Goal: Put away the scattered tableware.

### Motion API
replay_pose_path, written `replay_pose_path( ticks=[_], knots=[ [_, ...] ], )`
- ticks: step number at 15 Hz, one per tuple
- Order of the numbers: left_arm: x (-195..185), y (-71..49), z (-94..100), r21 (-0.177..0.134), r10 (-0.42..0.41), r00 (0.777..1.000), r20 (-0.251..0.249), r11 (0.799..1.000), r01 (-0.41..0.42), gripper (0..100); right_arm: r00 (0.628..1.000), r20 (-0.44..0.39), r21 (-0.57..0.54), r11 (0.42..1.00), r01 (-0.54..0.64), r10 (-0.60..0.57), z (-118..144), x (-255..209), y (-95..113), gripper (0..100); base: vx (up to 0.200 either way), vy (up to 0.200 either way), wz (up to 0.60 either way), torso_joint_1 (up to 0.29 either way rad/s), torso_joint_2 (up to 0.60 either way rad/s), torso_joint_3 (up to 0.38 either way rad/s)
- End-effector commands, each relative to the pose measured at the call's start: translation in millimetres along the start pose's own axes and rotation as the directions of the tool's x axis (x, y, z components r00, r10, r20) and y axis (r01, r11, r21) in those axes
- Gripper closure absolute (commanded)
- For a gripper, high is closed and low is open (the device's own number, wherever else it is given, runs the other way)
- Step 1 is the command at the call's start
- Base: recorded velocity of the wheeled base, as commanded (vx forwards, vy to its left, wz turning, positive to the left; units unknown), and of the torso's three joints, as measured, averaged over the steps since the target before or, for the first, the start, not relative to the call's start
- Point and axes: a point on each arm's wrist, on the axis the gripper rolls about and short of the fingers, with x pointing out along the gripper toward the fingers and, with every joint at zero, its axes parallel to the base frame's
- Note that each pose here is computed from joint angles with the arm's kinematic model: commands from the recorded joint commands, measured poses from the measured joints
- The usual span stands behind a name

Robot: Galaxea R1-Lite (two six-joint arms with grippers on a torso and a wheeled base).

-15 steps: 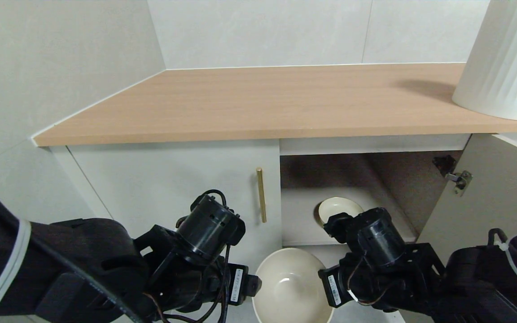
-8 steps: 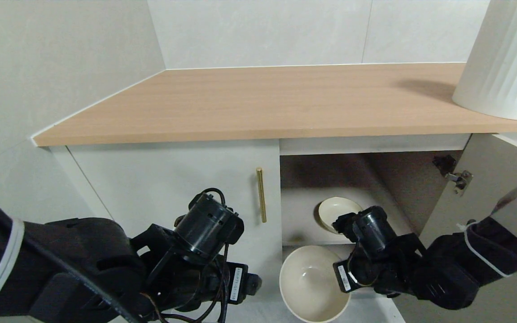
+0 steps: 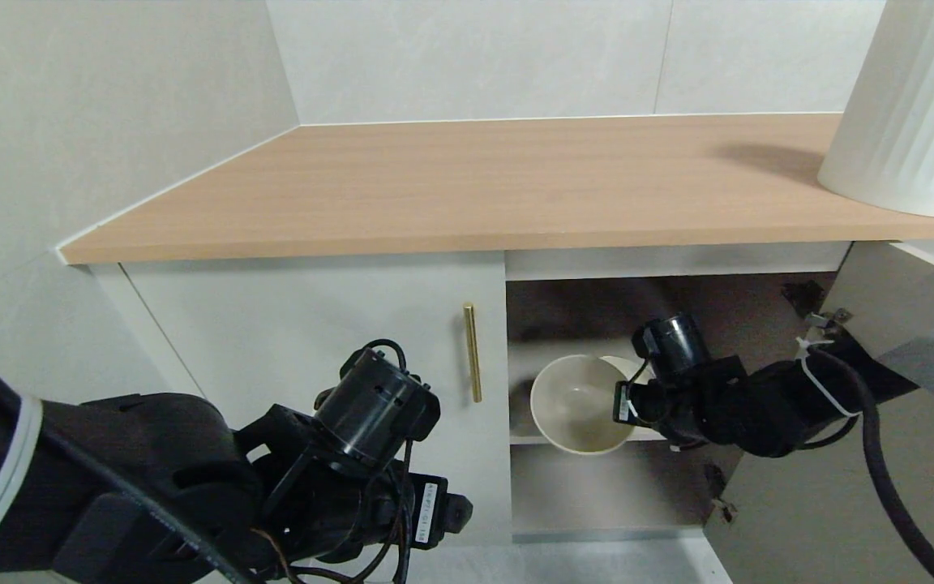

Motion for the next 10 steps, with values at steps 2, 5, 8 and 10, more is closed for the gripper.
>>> replay_pose_path(
  ticks=[2, 5, 8, 10],
  knots=[
    [0, 0.0, -0.1, 0.0, 0.001, 1.0, 0.0, 1.0, -0.001, 0, 0.999, 0.043, 0.09, 0.996, 0.003, -0.007, 17, 9, -3, 100, 0.0, 0.0, 0.0, 0.0, 0.0, 0.0],
    [1, 0.0, -0.2, -0.001, 0.002, 1.0, -0.002, 1.0, -0.002, 0, 0.997, 0.075, 0.187, 0.982, 0.008, -0.023, 31, 20, -10, 100, 0.0, 0.0, 0.0, 0.0, 0.0, 0.0],
    [1, -0.1, -0.3, 0.0, 0.002, 1.0, -0.003, 1.0, -0.002, 0, 0.99, 0.098, 0.211, 0.974, 0.079, -0.102, 34, 34, -20, 100, 0.0, 0.0, 0.0, 0.0, 0.0, 0.0],
    [1, -0.1, -0.3, 0.001, 0.002, 1.0, -0.003, 1.0, -0.002, 0, 0.986, 0.088, 0.211, 0.97, 0.118, -0.139, 35, 38, -24, 100, 0.0, 0.0, 0.0, 0.0, 0.0, 0.0]
  ],
)
